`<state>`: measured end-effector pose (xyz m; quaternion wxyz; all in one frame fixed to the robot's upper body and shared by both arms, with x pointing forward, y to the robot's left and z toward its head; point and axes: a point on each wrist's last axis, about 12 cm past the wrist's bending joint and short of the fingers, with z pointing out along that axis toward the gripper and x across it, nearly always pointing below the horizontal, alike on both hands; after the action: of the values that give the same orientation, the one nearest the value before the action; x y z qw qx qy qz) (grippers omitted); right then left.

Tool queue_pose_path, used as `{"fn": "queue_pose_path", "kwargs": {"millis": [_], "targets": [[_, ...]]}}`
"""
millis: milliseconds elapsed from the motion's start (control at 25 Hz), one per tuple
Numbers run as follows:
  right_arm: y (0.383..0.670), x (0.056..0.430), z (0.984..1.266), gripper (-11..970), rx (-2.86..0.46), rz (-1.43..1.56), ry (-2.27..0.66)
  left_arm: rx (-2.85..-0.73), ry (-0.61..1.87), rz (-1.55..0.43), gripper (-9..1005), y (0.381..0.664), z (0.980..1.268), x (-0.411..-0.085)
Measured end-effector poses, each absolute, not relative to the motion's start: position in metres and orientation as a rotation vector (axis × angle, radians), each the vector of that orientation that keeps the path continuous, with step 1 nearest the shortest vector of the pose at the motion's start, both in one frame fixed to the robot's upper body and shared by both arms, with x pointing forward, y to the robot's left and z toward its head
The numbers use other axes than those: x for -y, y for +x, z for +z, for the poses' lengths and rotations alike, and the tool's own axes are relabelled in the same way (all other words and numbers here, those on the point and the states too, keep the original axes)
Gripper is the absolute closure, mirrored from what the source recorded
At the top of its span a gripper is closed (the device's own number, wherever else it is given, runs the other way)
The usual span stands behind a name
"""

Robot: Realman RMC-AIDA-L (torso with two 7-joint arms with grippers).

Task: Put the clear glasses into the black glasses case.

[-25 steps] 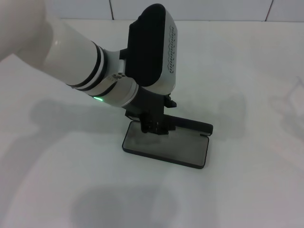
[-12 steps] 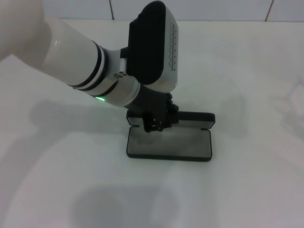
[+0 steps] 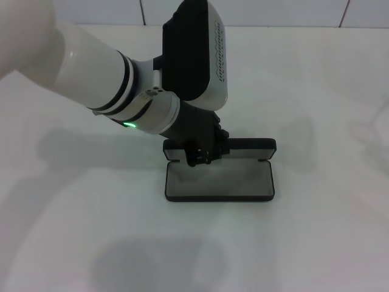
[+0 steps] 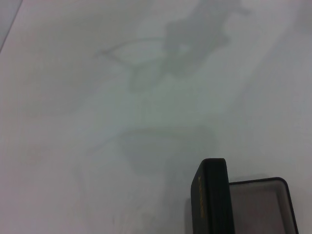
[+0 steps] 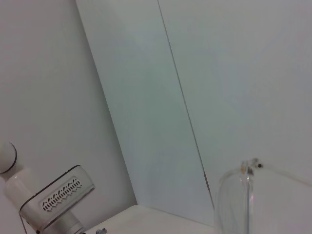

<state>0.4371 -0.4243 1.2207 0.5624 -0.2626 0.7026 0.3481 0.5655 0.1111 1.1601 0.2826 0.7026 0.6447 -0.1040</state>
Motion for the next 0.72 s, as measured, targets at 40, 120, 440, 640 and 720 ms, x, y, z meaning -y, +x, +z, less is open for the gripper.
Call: {"fn": "queue_pose_path", "kwargs": {"millis": [40,120,440,640,720], "targets": [[0.4371,0.4243,1.2207,844,-1.654,0.820,-0.618,-1.727,1.881,-0.279,753,0.5654,1.1601,-0.1110],[0.4371,0.4243,1.2210,844,-1.651,0.820,-0.619,-1.731,1.879,-0.280,739,0.5653,1.1596,-0.1109],[0.4365,0.4247,1.2222,844,-1.640,0.818,-0.618,-1.738,1.862,-0.307,680,0.5629,1.1586,-0.1121],[0.4365,0.4254,1.2238,843,-1.632,0.815,-0.621,-1.734,1.863,-0.325,644,0.5619,1.1591,-0.1120],[0.4365,0.4255,1.2240,843,-1.631,0.814,-0.622,-1.736,1.861,-0.329,629,0.5620,1.1593,-0.1128]]}}
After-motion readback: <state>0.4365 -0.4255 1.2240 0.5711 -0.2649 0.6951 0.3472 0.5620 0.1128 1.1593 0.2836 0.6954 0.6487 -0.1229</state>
